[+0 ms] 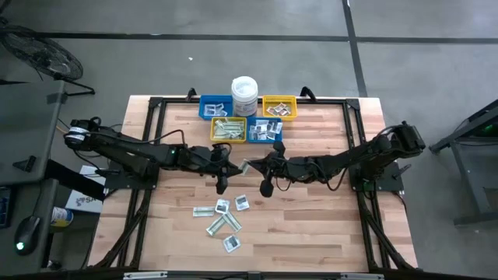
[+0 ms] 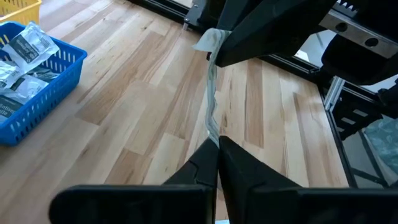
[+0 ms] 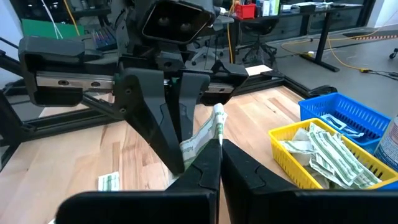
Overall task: Pick & Place First Aid Supplies
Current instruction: Put the green bandage pad into the left yellow bin
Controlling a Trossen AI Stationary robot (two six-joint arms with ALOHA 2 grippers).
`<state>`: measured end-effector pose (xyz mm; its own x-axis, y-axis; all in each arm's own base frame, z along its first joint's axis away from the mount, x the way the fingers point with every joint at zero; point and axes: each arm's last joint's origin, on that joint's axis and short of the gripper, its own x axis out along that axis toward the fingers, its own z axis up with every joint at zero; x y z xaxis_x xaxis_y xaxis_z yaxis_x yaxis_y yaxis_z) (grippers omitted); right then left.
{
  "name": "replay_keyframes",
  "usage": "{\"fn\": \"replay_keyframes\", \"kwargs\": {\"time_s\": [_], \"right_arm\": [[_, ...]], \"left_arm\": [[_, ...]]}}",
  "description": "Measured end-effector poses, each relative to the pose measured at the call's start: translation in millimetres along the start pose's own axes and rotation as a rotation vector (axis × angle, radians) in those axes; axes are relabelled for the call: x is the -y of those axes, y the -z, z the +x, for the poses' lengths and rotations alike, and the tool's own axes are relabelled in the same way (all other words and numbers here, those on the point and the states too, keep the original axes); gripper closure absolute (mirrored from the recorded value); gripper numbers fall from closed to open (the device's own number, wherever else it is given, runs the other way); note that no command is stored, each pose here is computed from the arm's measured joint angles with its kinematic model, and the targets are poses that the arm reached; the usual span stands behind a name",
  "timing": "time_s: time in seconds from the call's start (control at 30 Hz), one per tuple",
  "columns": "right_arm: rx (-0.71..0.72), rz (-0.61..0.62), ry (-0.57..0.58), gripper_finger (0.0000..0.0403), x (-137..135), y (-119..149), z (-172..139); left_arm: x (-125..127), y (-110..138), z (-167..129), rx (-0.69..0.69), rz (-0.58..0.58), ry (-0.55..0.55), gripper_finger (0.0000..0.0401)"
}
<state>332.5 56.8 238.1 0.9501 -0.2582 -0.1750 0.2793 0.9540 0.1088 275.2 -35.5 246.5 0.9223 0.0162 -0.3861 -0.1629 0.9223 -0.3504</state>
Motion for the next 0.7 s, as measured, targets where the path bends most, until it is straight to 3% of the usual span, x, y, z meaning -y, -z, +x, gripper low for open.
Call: {"fn": "replay_keyframes", "kwargs": {"time_s": [0.37, 0.7], "right_arm": [[-0.001, 0.009, -0.004, 0.0394, -0.1, 0.0, 0.0], [0.098, 0.087, -0.005, 0.0265, 3.9, -11.9, 1.3]], "left_arm": [[0.0, 0.1, 0.0, -0.002, 0.001, 0.0, 0.0399], [-4.5, 1.2, 0.2, -0.015, 0.004, -0.047, 0.04]]}}
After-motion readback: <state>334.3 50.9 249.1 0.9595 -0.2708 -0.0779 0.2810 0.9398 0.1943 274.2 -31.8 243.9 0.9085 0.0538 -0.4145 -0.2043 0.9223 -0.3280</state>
